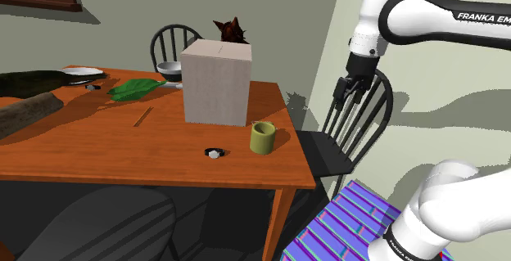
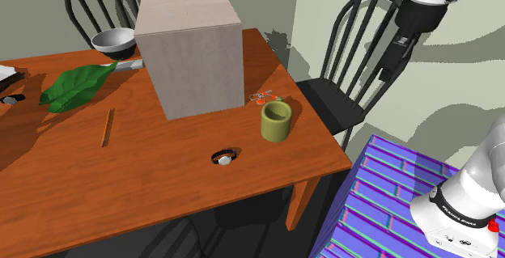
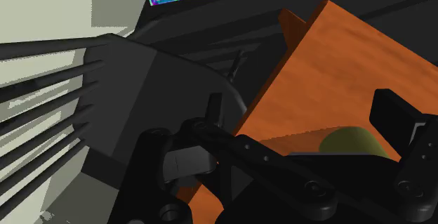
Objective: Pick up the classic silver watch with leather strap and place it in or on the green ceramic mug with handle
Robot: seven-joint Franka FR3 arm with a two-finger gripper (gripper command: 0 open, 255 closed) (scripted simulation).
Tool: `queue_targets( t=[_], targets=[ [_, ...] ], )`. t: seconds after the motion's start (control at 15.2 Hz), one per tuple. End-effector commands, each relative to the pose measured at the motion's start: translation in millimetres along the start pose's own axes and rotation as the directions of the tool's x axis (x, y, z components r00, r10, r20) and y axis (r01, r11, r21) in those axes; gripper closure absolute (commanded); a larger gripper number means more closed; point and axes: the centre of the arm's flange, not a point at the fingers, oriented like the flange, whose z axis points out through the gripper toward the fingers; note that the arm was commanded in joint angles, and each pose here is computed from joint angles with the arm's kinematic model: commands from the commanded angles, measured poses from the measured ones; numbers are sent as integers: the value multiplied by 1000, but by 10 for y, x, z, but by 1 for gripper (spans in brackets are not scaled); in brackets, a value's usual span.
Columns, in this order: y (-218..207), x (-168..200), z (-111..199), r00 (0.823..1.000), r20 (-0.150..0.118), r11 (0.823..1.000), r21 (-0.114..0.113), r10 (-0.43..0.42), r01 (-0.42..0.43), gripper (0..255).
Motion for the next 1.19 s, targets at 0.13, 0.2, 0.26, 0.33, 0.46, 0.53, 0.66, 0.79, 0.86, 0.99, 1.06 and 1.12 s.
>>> queue_targets(
  t=[0.13, 0.2, 0.26, 0.33, 0.46, 0.53, 0.66, 0.79, 0.86, 0.99, 1.06, 1.12],
  targets=[
    [-136, 188, 106, 999, -7, 999, 0, -42, 42, 0],
    [-207, 281, 158, 998, -11, 998, -1, -63, 63, 0],
    [-280, 371, 211, 996, -15, 996, -1, -84, 84, 0],
    [-355, 461, 262, 994, -18, 995, -1, -104, 104, 0],
    [-511, 636, 365, 989, -26, 989, -3, -146, 146, 0],
    [-591, 721, 416, 986, -29, 986, -3, -167, 167, 0],
    [-757, 887, 517, 977, -37, 978, -5, -208, 208, 0],
    [-930, 1047, 616, 968, -44, 969, -7, -249, 248, 0],
    [-1019, 1124, 666, 962, -47, 963, -8, -269, 269, 0],
    [-1201, 1274, 764, 950, -54, 951, -10, -309, 309, 0],
    [-1295, 1346, 812, 943, -58, 944, -11, -329, 328, 0],
    [-1390, 1416, 860, 935, -61, 937, -13, -348, 348, 0]
  ],
)
